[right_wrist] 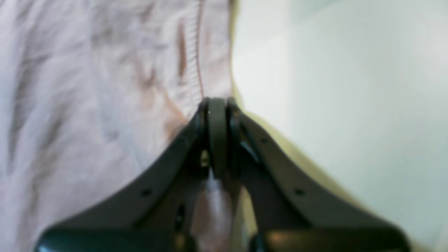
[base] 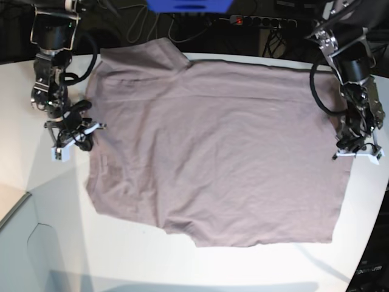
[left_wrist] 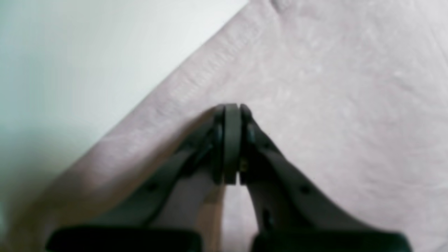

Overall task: Layout the t-shirt on the table in an organized manner, then fold the t-shirt properly
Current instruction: 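Grasp the shirt edge with the right gripper and pull it outward, then move the right gripper to the shirt sleeve and grasp it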

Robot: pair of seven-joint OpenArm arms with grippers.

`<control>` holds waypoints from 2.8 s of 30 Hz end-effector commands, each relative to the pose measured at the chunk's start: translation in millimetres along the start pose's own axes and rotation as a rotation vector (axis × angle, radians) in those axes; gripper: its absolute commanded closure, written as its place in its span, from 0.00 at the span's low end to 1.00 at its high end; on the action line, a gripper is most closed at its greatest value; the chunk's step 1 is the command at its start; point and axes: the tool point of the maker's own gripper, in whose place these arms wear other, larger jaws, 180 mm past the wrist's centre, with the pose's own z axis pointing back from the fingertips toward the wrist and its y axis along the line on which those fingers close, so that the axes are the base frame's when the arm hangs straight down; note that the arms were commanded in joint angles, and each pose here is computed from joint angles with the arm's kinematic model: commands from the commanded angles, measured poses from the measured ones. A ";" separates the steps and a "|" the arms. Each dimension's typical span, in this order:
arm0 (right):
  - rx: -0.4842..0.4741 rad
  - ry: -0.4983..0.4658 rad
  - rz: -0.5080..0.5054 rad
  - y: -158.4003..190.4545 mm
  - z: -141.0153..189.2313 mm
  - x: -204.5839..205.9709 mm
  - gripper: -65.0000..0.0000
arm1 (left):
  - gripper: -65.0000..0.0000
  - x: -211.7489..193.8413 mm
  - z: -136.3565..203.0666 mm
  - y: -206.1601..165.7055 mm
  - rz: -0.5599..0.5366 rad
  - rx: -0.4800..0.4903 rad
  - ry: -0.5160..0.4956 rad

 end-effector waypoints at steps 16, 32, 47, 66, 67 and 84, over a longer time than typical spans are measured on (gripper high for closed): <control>-0.011 0.064 0.089 -0.9 68.0 -66.2 1.00 | 1.00 -61.7 23.7 96.5 -0.081 0.167 0.124; -0.025 -0.121 0.208 1.7 33.4 90.7 0.70 | 1.00 -58.1 23.8 97.9 -0.083 0.170 0.118; 0.066 -0.004 0.234 13.0 -44.0 104.8 0.58 | 1.00 -60.5 23.2 95.3 -0.080 0.165 0.122; 0.078 0.012 0.211 12.3 -57.2 93.6 1.00 | 1.00 -60.9 22.6 93.2 -0.077 0.162 0.121; 0.078 0.011 0.211 12.5 -57.2 94.2 1.00 | 1.00 -61.6 22.6 92.7 -0.077 0.161 0.122; 0.371 -0.301 0.474 166.9 78.0 88.5 1.00 | 1.00 -62.6 19.7 81.9 -0.066 0.144 0.127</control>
